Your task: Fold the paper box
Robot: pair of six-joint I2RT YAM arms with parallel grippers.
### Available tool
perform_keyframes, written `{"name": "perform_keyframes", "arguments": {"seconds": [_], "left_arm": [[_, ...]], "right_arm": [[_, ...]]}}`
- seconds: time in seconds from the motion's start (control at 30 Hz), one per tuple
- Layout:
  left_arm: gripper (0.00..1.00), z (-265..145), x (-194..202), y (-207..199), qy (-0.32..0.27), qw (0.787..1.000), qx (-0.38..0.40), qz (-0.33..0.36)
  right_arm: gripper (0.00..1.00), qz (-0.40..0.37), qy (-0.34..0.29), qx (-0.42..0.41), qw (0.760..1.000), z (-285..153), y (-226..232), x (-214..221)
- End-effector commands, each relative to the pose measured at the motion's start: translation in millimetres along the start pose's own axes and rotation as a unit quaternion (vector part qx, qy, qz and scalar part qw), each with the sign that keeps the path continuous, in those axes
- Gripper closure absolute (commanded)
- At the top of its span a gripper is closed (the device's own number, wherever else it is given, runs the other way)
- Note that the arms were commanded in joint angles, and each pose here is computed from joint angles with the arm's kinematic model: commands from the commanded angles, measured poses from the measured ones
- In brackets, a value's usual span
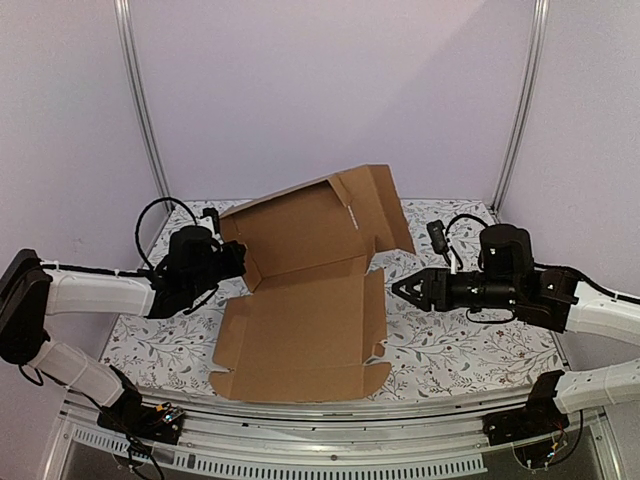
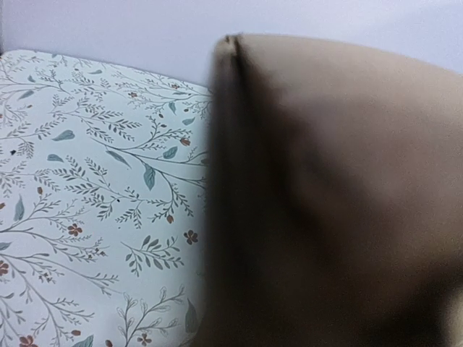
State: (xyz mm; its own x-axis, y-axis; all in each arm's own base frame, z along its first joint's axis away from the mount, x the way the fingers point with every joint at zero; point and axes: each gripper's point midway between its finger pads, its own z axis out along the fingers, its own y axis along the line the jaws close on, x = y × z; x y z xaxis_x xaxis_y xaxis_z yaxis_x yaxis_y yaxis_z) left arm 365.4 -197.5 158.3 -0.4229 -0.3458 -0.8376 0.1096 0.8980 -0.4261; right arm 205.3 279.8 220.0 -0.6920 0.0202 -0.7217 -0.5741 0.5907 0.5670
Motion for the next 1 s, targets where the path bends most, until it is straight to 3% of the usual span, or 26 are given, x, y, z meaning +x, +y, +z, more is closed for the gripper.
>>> {"name": "perform_keyframes", "arguments": {"seconds": [0.0,0.7,0.83,0.97], "left_arm": [[1.00,0,5,9,0.002,1.000,-0.017,-0.008],[1.00,-16,-7,13,-0.013,0.999,-0.026,-0.018],[1.00,-16,-5,13,-0.009,0.999,-0.023,-0.025],[1.00,-17,-4,11,-0.007,0.999,-0.015,-0.034]], "right_arm": [[0.46,0.044,-0.011,-0.019,0.999,13,19,-20],[0.50,0.091,0.018,0.025,0.995,52,9,-12],[0.57,0.093,0.026,0.024,0.995,56,9,-8],[0.69,0.093,0.029,0.023,0.995,57,8,-4]]}}
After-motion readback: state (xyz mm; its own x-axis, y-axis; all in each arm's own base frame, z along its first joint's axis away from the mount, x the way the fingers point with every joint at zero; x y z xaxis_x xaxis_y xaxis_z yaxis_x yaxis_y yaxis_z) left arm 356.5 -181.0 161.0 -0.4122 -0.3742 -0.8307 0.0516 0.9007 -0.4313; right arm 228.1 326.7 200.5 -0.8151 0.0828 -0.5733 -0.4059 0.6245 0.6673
